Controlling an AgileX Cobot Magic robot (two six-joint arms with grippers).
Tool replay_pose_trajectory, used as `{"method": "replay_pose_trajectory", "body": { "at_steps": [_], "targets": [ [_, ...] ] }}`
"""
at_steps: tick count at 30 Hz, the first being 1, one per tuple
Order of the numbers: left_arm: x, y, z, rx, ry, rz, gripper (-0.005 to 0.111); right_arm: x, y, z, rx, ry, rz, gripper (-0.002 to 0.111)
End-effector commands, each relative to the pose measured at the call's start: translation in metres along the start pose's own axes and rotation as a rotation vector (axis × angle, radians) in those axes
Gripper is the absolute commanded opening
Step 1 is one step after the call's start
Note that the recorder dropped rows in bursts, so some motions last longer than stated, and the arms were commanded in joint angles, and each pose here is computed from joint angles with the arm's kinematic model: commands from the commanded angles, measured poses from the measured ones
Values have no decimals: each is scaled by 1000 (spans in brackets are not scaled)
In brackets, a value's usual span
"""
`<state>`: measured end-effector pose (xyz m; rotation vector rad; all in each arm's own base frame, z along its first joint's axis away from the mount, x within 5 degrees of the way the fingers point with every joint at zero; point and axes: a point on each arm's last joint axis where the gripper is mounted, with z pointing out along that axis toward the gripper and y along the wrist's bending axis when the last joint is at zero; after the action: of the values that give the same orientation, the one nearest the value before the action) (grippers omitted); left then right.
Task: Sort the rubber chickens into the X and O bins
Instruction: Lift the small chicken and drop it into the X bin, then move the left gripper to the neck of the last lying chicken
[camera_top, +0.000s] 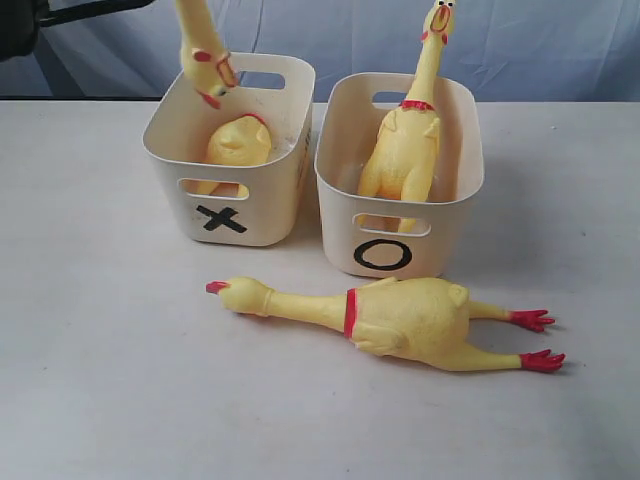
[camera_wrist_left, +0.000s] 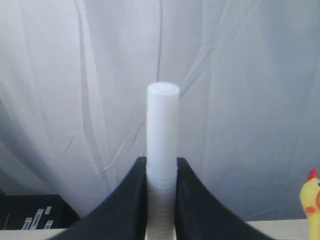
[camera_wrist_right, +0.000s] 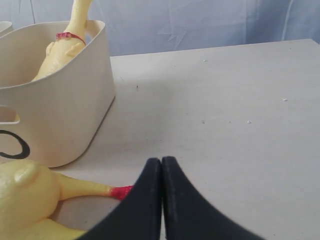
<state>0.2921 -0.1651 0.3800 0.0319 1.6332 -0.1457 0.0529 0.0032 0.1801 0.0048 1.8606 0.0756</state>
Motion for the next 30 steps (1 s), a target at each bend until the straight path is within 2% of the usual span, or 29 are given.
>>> {"method": "replay_pose_trajectory", "body": {
  "at_steps": [1,3,7,10,13,16,19,20,21,22,24,28,30],
  "targets": [
    [18,11,23,101,104,-26,22,0,0,0,-4,-12,-1,0],
    [21,12,27,153,135,-41,41,0,0,0,-4,-12,-1,0],
    [20,18,28,114,123,-41,69,0,0,0,-4,-12,-1,0],
    [21,15,28,139,132,-42,75,0,0,0,-4,-14,-2,0],
    [19,3,20,284,179,-99,75,0,0,0,-4,-14,-2,0],
    [18,-18,4,560,249,-123,75,0,0,0,-4,-14,-2,0],
    [26,-42,-22,947,341,-10,75,0,0,0,-4,-14,-2,0],
    [36,-47,-31,1084,350,74,75,0,0,0,-4,-14,-2,0],
    [42,-51,-40,1192,367,104,75,0,0,0,-4,-14,-2,0],
    [49,-53,-44,1234,383,116,75,0,0,0,-4,-14,-2,0],
    [66,-55,-49,1236,439,108,75,0,0,0,-4,-14,-2,0],
    [109,-49,-53,1109,555,116,75,0,0,0,-3,-12,-2,0],
    [129,-45,-56,1046,588,165,75,0,0,0,-4,-12,0,0]
  ]
}}
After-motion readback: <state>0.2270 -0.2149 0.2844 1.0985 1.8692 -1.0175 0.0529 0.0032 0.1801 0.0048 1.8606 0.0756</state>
